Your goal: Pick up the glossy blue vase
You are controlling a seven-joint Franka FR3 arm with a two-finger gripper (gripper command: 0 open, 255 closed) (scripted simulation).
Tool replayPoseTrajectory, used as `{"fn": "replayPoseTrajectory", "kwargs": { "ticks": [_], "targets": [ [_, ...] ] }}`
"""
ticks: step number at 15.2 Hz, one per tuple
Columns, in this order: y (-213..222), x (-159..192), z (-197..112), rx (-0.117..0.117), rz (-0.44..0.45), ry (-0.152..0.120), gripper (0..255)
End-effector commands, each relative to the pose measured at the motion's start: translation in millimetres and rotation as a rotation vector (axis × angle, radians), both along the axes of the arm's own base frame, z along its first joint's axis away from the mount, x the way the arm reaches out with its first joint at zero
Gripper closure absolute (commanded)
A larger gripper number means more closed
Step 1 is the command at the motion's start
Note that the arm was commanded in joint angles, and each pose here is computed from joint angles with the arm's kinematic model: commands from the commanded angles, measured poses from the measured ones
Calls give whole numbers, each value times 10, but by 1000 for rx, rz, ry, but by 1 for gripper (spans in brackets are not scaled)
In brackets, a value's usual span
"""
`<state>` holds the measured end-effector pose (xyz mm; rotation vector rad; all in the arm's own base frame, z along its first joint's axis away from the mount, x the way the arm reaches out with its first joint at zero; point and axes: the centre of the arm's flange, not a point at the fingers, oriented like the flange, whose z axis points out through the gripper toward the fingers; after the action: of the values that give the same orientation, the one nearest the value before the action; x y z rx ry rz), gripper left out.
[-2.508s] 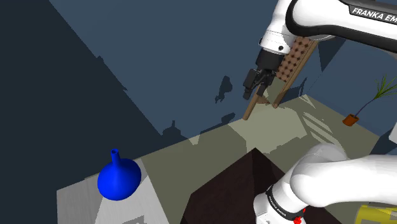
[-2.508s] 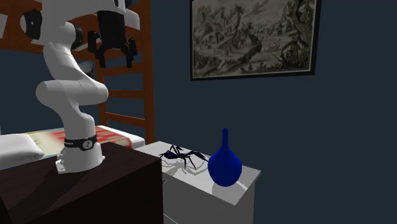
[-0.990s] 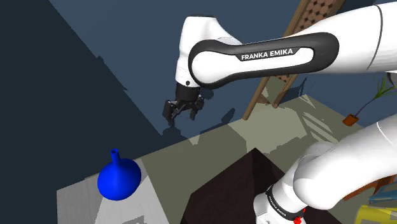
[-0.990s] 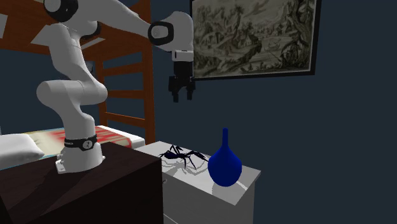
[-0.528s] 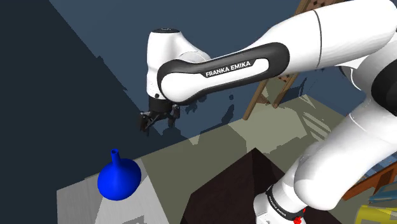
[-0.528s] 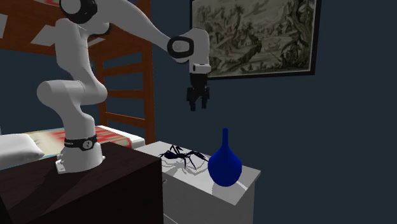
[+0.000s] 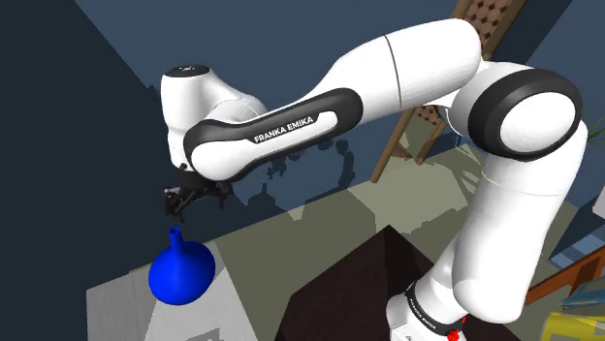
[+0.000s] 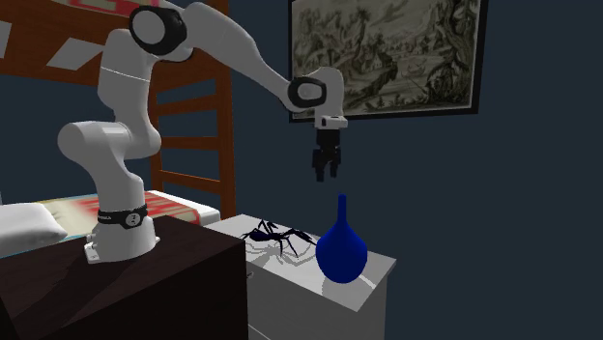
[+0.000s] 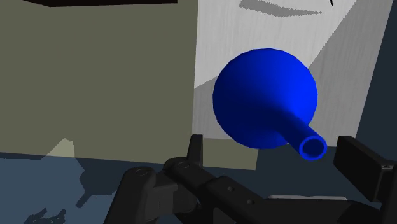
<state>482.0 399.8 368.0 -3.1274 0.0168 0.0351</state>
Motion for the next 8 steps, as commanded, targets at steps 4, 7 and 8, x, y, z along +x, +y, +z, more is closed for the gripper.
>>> {"fn": "replayPoseTrajectory", "kwargs": {
  "ticks": [4,7,8],
  "targets": [
    [524,225,-344,-14,-2,-10,0],
    [627,274,-512,-17,-2,-12,0],
    [627,274,-565,-17,-2,-12,0]
  ]
}}
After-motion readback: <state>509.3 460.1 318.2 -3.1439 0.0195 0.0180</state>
